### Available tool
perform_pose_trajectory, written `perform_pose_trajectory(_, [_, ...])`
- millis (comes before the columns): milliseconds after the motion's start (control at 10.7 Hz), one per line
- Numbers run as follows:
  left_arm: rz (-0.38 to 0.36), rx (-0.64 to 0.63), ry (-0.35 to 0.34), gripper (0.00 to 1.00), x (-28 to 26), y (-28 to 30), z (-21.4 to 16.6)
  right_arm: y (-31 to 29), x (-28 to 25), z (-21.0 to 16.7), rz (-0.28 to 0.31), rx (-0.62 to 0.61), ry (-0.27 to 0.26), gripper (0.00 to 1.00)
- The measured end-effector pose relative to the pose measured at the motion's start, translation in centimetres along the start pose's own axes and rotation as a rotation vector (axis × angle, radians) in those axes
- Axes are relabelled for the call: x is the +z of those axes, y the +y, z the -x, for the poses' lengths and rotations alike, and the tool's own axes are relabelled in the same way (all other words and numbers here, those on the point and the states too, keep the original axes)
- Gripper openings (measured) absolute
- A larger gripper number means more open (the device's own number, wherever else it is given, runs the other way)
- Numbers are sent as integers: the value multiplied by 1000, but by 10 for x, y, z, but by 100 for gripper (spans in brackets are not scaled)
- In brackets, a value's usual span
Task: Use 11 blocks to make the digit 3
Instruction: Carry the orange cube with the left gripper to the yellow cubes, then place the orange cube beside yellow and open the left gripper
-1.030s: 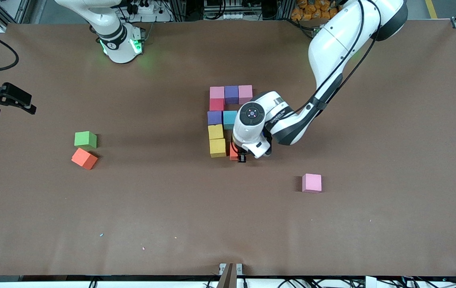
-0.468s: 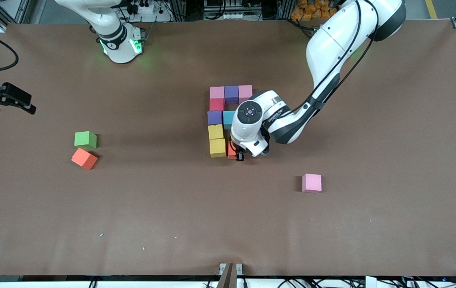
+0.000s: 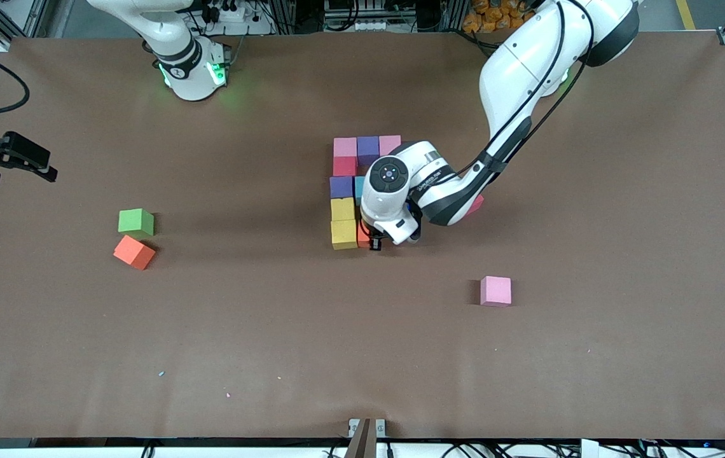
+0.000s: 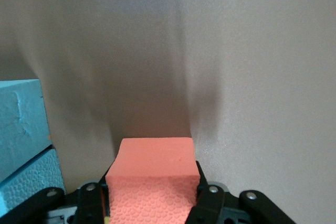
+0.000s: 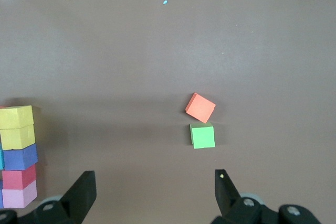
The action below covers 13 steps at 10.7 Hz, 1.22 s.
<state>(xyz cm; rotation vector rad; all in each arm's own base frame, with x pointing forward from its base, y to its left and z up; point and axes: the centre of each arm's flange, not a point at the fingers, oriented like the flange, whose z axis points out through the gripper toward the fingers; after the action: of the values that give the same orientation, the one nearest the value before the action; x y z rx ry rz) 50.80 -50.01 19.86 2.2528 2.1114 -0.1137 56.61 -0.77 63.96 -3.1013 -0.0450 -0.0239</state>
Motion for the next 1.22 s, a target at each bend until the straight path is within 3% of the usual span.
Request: perform_pose_trajectory(1218, [2,-44,-3,56,1,-3,5,-2,8,-4,-1,-4,-16,100])
